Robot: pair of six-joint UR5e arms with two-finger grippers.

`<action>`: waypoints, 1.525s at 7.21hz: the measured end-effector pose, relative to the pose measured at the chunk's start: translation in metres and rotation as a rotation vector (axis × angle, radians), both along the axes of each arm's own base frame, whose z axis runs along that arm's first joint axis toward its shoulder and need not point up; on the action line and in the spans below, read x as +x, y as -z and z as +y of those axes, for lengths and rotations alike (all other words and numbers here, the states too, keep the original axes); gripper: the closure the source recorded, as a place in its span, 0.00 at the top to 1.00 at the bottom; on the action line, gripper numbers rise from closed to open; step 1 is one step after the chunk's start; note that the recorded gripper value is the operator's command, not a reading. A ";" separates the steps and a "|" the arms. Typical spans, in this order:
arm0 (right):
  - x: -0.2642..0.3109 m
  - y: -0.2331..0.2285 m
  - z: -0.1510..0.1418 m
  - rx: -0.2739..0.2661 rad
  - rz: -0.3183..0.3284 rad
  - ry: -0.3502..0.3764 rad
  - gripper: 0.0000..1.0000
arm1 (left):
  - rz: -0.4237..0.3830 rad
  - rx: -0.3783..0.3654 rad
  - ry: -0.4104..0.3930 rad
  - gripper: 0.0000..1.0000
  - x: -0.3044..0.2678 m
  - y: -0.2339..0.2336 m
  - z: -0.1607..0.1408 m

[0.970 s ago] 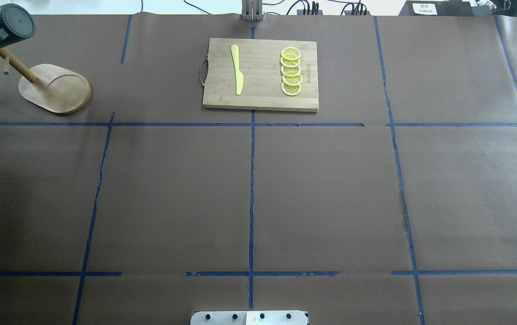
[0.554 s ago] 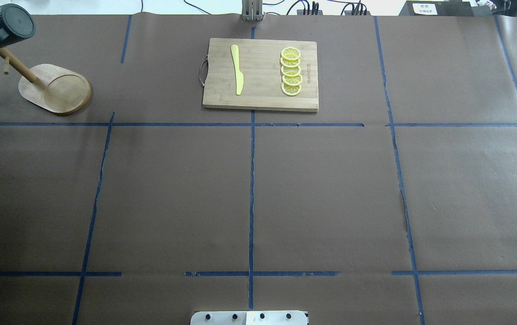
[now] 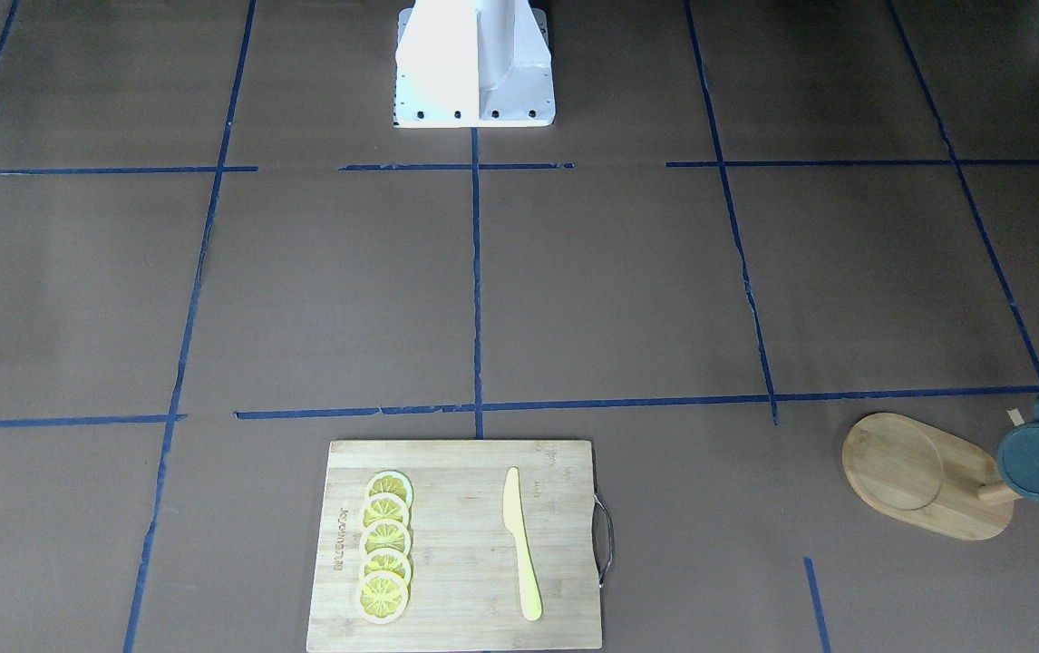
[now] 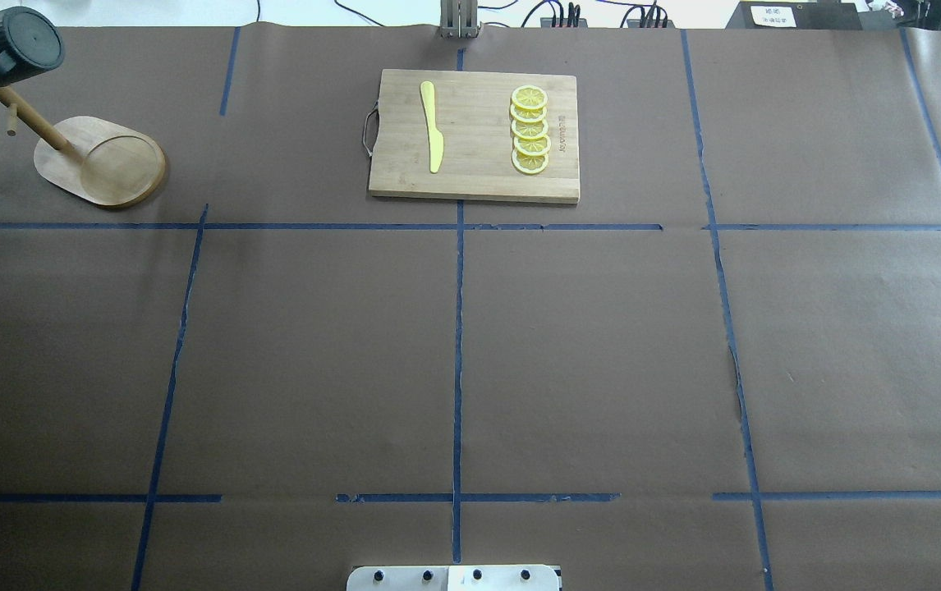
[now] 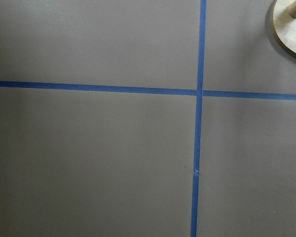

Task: Hang cup on storage rack

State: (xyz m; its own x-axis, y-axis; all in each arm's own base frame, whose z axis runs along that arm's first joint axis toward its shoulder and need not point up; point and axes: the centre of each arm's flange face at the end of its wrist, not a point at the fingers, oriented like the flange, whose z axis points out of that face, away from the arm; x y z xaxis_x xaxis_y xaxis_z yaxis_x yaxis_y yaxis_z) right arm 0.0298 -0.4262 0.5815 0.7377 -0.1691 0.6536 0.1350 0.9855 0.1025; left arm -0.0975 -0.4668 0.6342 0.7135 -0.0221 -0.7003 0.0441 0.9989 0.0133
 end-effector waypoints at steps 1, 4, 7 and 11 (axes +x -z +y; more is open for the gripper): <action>0.004 -0.008 0.008 -0.020 0.007 -0.008 1.00 | -0.020 -0.001 -0.033 1.00 0.015 0.000 -0.004; 0.011 -0.024 0.021 -0.056 0.023 -0.022 1.00 | -0.050 -0.006 -0.094 1.00 0.045 -0.001 -0.013; 0.011 -0.029 0.022 -0.069 0.023 -0.025 1.00 | -0.047 -0.037 -0.098 1.00 0.047 -0.017 -0.010; 0.010 -0.028 0.021 -0.067 0.018 -0.025 1.00 | 0.007 -0.034 -0.098 1.00 0.051 -0.013 -0.008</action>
